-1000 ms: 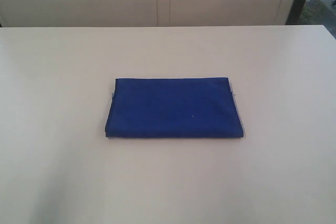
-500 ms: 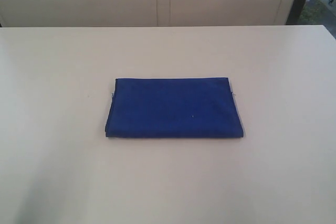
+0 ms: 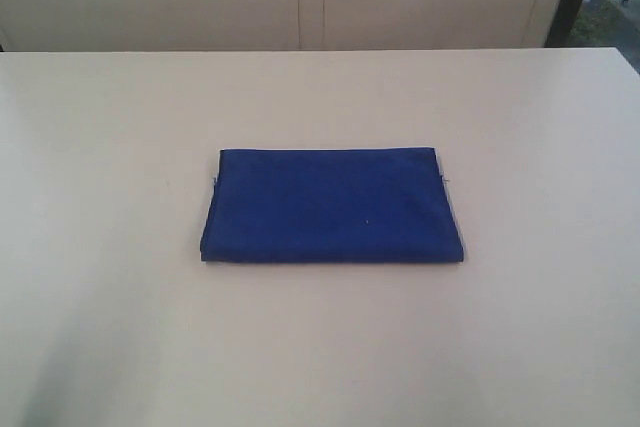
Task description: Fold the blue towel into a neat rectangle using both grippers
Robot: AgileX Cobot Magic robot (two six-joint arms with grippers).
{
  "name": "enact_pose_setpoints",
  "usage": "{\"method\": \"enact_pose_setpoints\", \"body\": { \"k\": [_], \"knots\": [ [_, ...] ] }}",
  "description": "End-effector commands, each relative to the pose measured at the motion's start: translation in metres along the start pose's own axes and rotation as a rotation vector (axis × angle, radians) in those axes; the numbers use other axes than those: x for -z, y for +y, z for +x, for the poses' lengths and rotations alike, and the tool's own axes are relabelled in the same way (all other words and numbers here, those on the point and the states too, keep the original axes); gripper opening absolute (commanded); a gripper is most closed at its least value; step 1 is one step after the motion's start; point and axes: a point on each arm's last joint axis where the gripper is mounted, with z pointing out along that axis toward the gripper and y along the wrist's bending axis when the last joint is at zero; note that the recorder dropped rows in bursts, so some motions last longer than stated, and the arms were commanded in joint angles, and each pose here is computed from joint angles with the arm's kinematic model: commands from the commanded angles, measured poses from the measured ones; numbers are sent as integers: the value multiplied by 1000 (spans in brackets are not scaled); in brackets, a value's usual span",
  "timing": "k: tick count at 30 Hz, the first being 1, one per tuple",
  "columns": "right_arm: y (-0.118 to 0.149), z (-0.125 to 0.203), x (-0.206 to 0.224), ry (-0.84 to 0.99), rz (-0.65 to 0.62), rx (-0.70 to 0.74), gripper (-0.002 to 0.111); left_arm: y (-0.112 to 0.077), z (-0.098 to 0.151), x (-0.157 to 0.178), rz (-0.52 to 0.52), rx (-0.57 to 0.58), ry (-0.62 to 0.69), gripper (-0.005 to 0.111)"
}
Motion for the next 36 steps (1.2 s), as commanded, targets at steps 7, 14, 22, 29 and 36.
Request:
{"method": "enact_pose_setpoints", "body": {
  "k": [7, 14, 22, 29, 36],
  "knots": [
    [0, 0, 0, -13, -1, -2, 0, -1, 3, -1, 7, 31, 2, 0],
    [0, 0, 0, -13, -1, -2, 0, 1, 3, -1, -9, -6, 9, 0],
    [0, 0, 0, -13, -1, -2, 0, 2, 4, -1, -22, 29, 13, 0],
    [0, 0, 0, -13, -1, -2, 0, 5, 4, -1, -53, 62, 19, 0],
    [0, 0, 0, -13, -1, -2, 0, 5, 4, -1, -55, 49, 14, 0]
  ]
}}
